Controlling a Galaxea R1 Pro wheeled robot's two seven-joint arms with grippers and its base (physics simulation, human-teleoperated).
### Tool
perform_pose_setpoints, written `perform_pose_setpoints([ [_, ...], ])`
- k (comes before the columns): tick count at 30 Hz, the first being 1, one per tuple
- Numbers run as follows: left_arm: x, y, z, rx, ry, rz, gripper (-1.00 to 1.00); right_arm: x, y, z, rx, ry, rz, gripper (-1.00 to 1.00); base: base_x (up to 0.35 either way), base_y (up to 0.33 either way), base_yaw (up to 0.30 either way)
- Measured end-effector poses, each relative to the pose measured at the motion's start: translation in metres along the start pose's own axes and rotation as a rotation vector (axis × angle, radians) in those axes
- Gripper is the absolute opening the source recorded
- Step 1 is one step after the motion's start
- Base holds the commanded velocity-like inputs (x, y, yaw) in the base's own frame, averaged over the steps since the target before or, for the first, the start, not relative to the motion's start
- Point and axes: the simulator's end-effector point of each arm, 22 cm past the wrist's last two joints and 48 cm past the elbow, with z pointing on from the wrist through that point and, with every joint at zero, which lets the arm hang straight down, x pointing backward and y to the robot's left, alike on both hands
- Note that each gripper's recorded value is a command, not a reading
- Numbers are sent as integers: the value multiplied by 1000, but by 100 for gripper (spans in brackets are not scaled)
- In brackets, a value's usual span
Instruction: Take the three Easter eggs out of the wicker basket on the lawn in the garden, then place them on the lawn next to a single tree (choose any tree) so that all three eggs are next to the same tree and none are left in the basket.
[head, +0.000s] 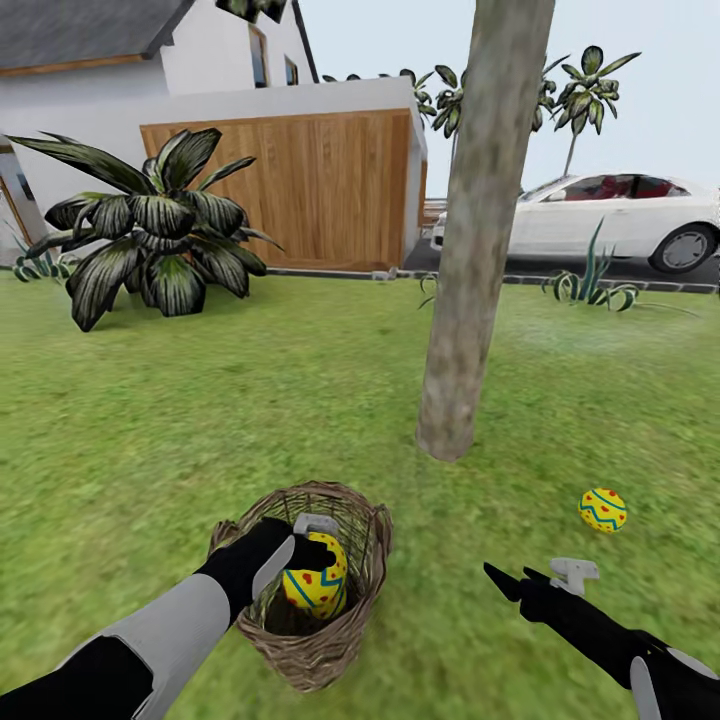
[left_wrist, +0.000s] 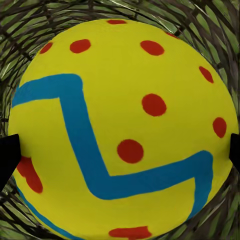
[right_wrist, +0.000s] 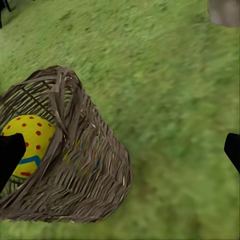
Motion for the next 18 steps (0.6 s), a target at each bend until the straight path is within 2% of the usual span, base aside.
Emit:
perform_pose_setpoints([
  [12,-20,0,-23,-15,-54,10,-100,-19,11,-10,-15,-43,-19,100,-2,0,0],
  [18,-29,-1,-33,-16,-62,12,-100,-29,16,-13,-18,-49,-21,100,-164,0,0],
])
